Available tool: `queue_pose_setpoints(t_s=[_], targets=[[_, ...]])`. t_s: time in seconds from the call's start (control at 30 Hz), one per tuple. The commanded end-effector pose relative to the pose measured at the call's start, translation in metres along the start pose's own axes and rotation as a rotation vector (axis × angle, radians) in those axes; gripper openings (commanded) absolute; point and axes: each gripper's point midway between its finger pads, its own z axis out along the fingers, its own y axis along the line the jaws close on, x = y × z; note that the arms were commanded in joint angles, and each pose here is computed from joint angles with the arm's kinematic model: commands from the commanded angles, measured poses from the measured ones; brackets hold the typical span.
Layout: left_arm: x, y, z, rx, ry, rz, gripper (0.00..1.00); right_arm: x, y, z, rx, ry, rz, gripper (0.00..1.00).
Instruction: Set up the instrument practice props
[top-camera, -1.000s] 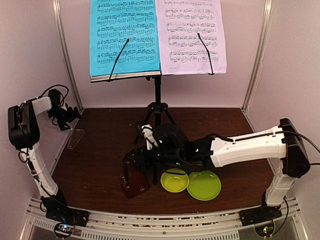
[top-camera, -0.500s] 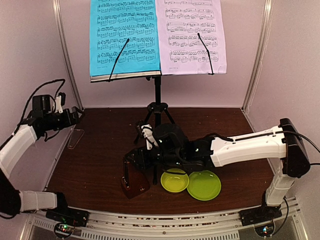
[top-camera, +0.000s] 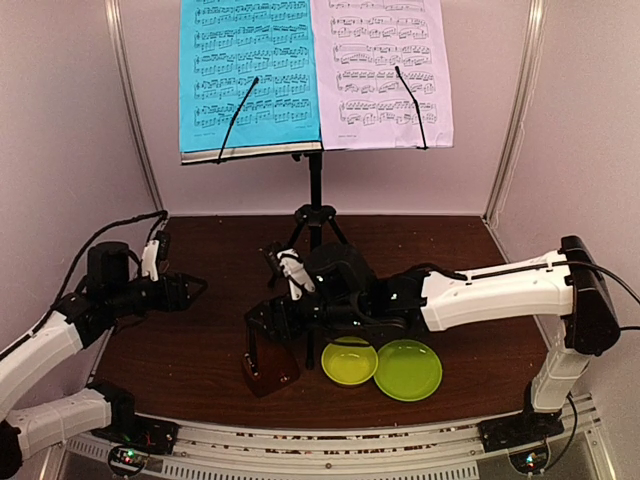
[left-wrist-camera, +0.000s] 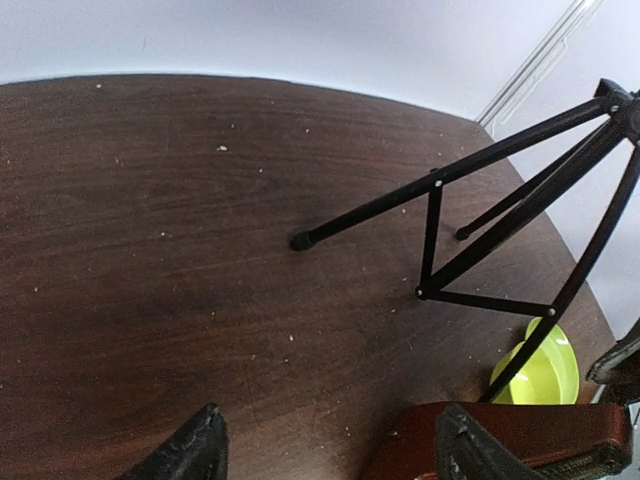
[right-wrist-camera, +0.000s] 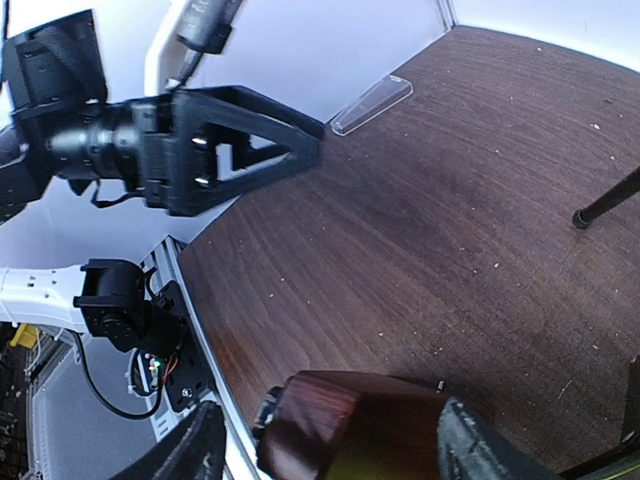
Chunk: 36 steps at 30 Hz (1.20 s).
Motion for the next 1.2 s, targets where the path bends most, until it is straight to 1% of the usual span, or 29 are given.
queue_pose_setpoints(t_s=[0.0, 0.07, 0.17, 0.3, 0.4, 0.47, 0.63, 0.77, 0.93, 1.17], targets=[[0.01, 0.01, 0.015, -0.03, 0.006, -0.034, 0.72, -0.04, 0.027, -0.025, -0.068, -0.073, -0.036, 0.77], [0.016, 0.009, 0.023, -0.016, 0.029, -0.048, 0.72, -0.048, 0.03, -0.034, -0.069, -0.091, -0.042, 0.8], [0.025, 0.009, 0.034, -0.009, 0.056, -0.06, 0.7, -0.051, 0.028, -0.048, -0.053, -0.097, -0.053, 0.8], [0.037, 0.008, 0.047, 0.013, 0.097, -0.074, 0.68, -0.025, 0.005, -0.066, 0.03, -0.06, -0.051, 0.78], [0.048, 0.008, 0.057, 0.016, 0.127, -0.085, 0.65, 0.002, -0.016, -0.07, 0.095, -0.029, -0.034, 0.72], [0.053, 0.007, 0.062, 0.028, 0.133, -0.104, 0.63, 0.02, -0.023, -0.066, 0.131, 0.0, -0.037, 0.64], [0.059, 0.009, 0.069, 0.026, 0.14, -0.118, 0.59, 0.061, -0.025, -0.04, 0.171, 0.068, -0.066, 0.44], [0.07, 0.007, 0.071, 0.028, 0.171, -0.116, 0.57, 0.084, -0.028, -0.015, 0.183, 0.115, -0.062, 0.32], [0.081, 0.011, 0.068, 0.015, 0.182, -0.117, 0.56, 0.089, -0.032, 0.004, 0.2, 0.121, -0.075, 0.27], [0.088, 0.009, 0.068, 0.026, 0.195, -0.119, 0.55, 0.086, -0.048, 0.017, 0.271, 0.121, -0.088, 0.26]])
